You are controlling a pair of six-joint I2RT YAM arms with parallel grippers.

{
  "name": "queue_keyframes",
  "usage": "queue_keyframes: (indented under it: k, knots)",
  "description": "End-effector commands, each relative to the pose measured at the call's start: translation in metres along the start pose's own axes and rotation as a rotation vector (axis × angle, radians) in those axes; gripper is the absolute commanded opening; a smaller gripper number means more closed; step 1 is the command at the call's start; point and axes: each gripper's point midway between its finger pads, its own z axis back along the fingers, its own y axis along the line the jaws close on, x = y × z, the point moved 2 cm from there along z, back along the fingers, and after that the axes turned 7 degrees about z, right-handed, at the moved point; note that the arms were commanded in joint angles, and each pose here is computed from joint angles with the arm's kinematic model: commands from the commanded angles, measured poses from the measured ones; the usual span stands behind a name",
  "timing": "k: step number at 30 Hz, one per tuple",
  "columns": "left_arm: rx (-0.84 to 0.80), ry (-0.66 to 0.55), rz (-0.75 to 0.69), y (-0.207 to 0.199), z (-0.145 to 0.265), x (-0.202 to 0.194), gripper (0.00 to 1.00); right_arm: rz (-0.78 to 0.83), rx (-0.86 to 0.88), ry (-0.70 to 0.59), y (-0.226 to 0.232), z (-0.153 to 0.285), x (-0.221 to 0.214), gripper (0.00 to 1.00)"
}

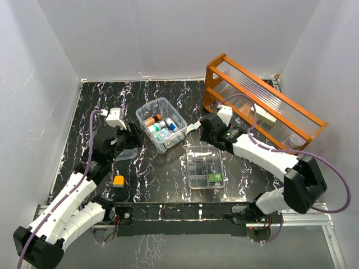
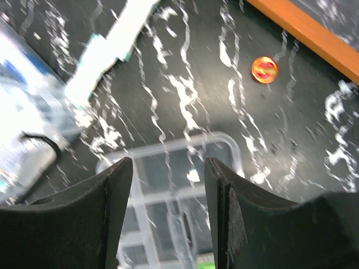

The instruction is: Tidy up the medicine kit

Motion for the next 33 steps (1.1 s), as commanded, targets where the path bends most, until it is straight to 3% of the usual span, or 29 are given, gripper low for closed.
queue_keyframes:
  k: [1, 10, 26, 33]
  knots:
    - [-0.009, -0.049, -0.010, -0.007, 0.007, 0.020, 0.58, -0.154, 0.069, -0.194, 0.044, -0.016, 0.067, 0.53]
    - [-0.009, -0.052, -0.016, -0.007, 0.011, 0.022, 0.58, -0.298, 0.002, -0.044, 0.072, -0.087, 0.060, 0.47]
    - [0.004, -0.034, -0.044, 0.002, 0.011, 0.009, 0.59, -0.373, 0.111, 0.102, 0.104, -0.127, 0.030, 0.48]
    - [-0.004, -0.035, -0.038, 0.001, 0.012, 0.008, 0.59, -0.406, 0.080, 0.139, 0.109, -0.148, 0.017, 0.36]
